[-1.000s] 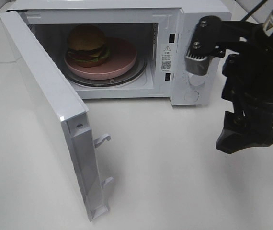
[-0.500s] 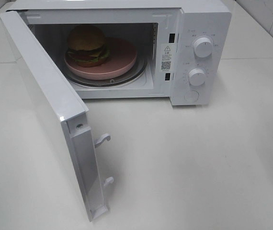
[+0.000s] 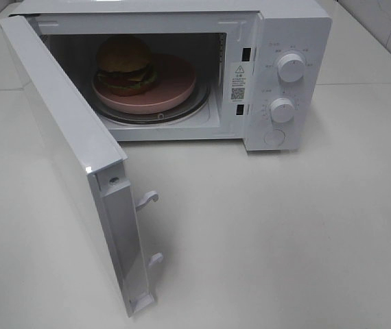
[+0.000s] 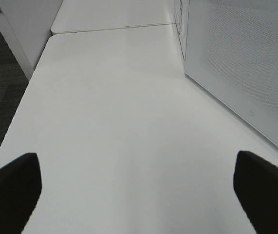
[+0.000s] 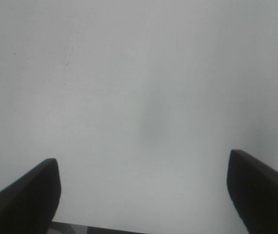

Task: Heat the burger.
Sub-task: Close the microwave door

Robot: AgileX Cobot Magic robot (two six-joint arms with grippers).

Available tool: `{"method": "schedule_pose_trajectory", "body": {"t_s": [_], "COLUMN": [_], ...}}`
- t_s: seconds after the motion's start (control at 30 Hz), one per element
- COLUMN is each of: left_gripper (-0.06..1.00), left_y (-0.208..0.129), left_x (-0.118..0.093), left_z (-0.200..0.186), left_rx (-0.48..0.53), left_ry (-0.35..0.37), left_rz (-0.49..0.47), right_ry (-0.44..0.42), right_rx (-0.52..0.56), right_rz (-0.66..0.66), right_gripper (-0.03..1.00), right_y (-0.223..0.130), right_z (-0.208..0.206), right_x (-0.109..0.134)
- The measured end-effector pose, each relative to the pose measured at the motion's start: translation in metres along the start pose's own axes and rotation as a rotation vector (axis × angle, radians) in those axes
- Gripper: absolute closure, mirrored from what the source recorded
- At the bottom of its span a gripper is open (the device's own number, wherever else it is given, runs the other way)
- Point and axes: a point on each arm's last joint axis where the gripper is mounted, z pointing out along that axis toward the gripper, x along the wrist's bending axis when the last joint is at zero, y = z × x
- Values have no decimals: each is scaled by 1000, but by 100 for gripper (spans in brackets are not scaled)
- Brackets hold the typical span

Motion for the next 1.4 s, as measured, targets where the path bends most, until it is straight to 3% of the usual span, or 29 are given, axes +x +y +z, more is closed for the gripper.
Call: {"method": "schedule_pose_trajectory", "body": {"t_s": [0.3,0.53,0.7,1.2,1.4], "left_gripper": [-5,-5,-5,-5,-5], "left_y": [0,0,0,0,0], "left_x": [0,0,0,0,0], "left_z": [0,0,0,0,0], "left_rx": [0,0,0,0,0], "left_ry": [0,0,0,0,0], "left_rz": [0,0,0,0,0], "right_ry": [-53,-72,-73,-88,-98], "right_rx": [-211,-318,-481,-769,-786], "right_rz": [122,102,109,118,124], "right_gripper": [19,25,25,26,26], "right_y": [-78,-118,-149,-191,-193], "right_z": [-36,-43,-49,-63,-64], "right_x": [9,15,22,30,30]}}
